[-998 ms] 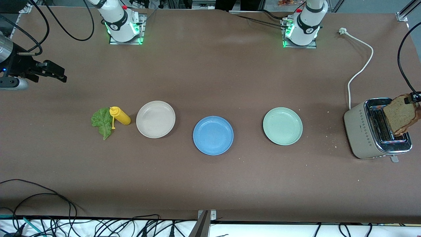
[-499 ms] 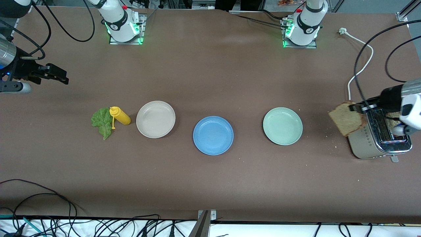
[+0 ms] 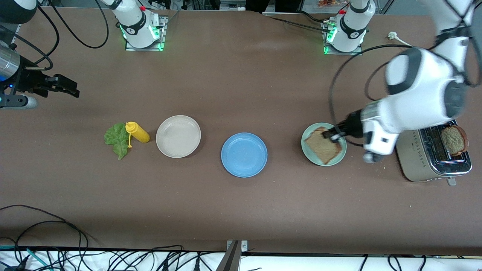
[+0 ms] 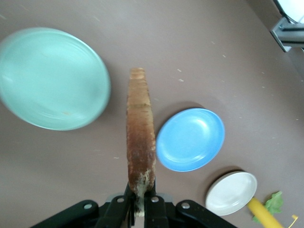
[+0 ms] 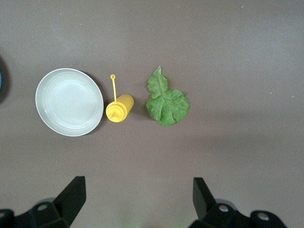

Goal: Make sandwich in blue plate with both arms
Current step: 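Carry the bread slice with the left gripper onto the blue plate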

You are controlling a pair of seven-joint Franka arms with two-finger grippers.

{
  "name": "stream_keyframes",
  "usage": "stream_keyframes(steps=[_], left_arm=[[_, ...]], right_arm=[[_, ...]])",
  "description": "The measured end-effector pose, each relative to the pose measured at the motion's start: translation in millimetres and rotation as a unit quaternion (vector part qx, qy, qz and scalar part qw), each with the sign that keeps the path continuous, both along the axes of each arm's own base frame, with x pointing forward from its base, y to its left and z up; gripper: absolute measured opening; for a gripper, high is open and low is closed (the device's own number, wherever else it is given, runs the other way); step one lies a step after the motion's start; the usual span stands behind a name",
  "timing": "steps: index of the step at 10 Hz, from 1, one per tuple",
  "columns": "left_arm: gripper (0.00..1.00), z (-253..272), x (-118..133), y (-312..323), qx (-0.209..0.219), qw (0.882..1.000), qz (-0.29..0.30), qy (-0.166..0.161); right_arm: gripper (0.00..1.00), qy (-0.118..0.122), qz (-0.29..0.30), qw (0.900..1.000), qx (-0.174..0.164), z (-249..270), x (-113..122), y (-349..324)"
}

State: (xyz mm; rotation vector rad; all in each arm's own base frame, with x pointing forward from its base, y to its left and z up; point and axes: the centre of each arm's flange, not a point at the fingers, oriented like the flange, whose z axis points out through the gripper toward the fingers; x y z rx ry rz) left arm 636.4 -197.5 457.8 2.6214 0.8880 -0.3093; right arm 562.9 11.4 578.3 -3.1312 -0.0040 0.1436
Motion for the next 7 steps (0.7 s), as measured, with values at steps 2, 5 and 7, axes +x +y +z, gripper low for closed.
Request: stream_keyframes(steps=[2,5,7], left_arm=[[0.09,-27,-4,-72,-0.027,0.999,0.038,-0.021],[0.09,-68,-4,-139,-0.081,0.992,0.08,-0.062],[0.09,-97,-13,-175,-0.089,0.988,0.089,-0.087]], right_arm=[[1.0,0.0,0.0,1.0,0.0,0,0,0],[1.0,0.001,0.0,1.0,0.0,-1,0,0],[1.0,0.001,0.0,1.0,0.0,-1,0,0]])
